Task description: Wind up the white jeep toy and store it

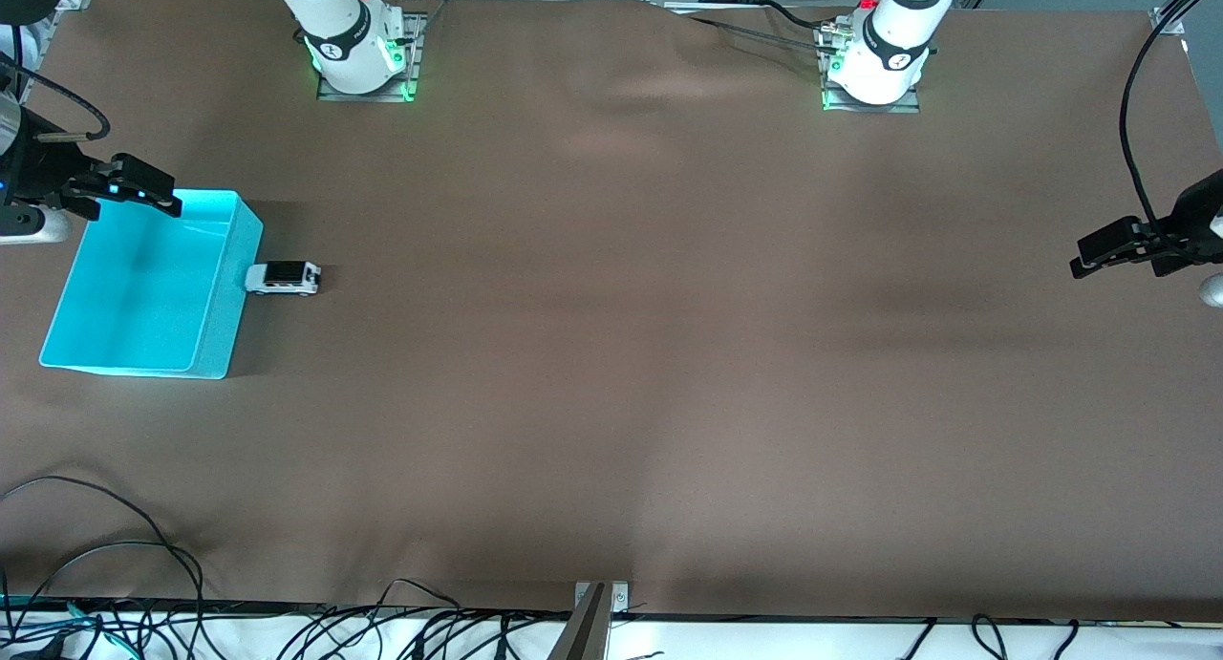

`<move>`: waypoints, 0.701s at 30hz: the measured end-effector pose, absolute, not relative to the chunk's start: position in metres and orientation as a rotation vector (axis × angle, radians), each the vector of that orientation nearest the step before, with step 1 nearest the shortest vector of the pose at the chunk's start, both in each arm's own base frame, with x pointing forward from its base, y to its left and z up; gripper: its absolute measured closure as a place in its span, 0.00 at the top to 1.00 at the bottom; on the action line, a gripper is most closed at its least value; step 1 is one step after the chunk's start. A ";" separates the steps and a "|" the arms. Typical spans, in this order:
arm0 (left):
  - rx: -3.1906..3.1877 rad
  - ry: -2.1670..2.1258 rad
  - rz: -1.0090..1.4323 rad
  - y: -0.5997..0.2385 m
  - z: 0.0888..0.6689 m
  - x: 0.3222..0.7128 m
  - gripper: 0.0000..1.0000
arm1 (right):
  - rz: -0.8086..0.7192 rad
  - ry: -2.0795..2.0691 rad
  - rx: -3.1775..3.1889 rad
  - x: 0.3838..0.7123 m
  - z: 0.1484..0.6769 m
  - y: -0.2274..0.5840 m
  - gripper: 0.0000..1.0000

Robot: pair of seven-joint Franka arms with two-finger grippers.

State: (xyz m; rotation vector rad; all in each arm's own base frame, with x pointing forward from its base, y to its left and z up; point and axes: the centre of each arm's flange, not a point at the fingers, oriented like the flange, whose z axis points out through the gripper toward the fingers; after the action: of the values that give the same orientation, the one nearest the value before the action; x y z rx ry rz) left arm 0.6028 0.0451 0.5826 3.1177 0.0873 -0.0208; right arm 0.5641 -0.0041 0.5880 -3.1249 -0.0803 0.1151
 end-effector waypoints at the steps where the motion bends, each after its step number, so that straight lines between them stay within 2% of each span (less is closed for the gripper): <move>1: 3.118 0.087 -0.021 0.045 0.583 0.603 1.00 | 0.115 -0.080 -3.125 0.564 0.588 -0.004 1.00; 21: 3.117 0.079 -0.018 0.043 0.583 0.603 1.00 | 0.126 -0.067 -3.125 0.563 0.587 -0.008 1.00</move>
State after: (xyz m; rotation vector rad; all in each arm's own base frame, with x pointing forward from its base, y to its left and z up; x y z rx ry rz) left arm 0.6030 0.0428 0.5834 3.1173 0.0794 -0.0182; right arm 0.5634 -0.0082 0.5873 -3.1250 -0.0669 0.1263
